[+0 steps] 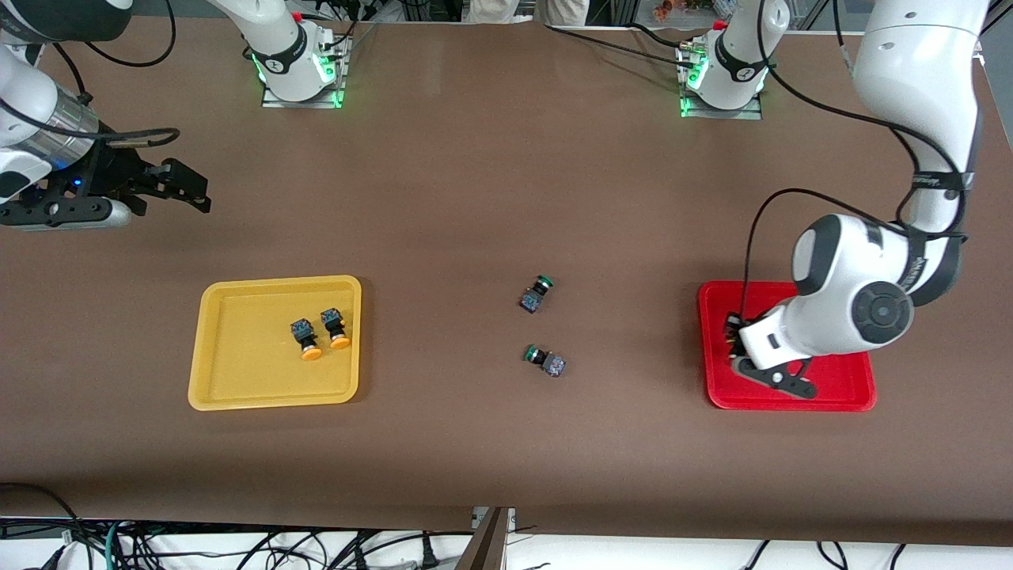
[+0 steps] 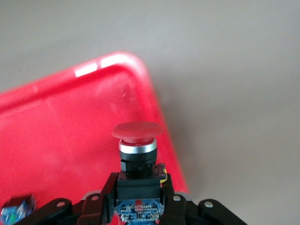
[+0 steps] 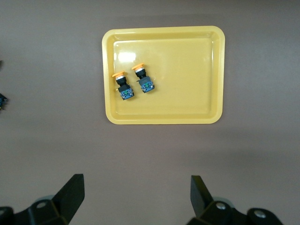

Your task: Place red and yellow buttons in trays

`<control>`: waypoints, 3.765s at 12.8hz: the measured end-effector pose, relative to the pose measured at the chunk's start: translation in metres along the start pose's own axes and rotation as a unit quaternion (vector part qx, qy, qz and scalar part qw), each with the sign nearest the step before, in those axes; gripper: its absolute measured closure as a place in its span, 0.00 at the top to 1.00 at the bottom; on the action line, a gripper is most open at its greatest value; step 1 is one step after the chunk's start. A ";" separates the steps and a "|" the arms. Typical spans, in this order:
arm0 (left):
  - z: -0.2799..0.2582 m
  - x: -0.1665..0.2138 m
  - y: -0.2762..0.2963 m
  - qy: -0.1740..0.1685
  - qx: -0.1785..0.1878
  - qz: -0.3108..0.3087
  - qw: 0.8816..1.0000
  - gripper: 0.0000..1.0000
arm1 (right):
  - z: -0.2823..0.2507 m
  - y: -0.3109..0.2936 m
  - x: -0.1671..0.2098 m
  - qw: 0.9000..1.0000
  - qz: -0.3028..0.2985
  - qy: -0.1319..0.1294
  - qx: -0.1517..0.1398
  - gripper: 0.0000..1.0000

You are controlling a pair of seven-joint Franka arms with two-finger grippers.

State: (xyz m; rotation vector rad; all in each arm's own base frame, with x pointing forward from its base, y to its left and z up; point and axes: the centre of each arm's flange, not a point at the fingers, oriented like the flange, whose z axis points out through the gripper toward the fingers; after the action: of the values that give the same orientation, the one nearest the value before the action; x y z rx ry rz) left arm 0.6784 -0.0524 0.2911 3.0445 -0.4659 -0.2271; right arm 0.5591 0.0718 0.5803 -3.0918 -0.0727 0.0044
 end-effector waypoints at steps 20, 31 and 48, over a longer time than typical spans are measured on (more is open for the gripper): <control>-0.099 -0.014 -0.047 0.049 0.011 -0.038 0.998 1.00 | -0.043 0.007 -0.002 1.000 0.002 0.017 -0.018 1.00; -0.276 -0.131 -0.007 0.020 0.015 -0.163 0.986 1.00 | -0.039 0.009 0.003 1.000 0.006 0.014 -0.019 1.00; -0.279 -0.149 0.031 0.011 0.020 -0.165 0.986 1.00 | -0.035 0.020 0.013 0.999 0.016 0.017 -0.026 1.00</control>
State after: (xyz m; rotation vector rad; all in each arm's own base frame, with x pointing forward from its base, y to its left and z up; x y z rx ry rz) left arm 0.5719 -0.0283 0.5891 3.1432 0.0411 -0.1975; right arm 0.5732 0.0512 0.6147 -3.1431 -0.0228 -0.0494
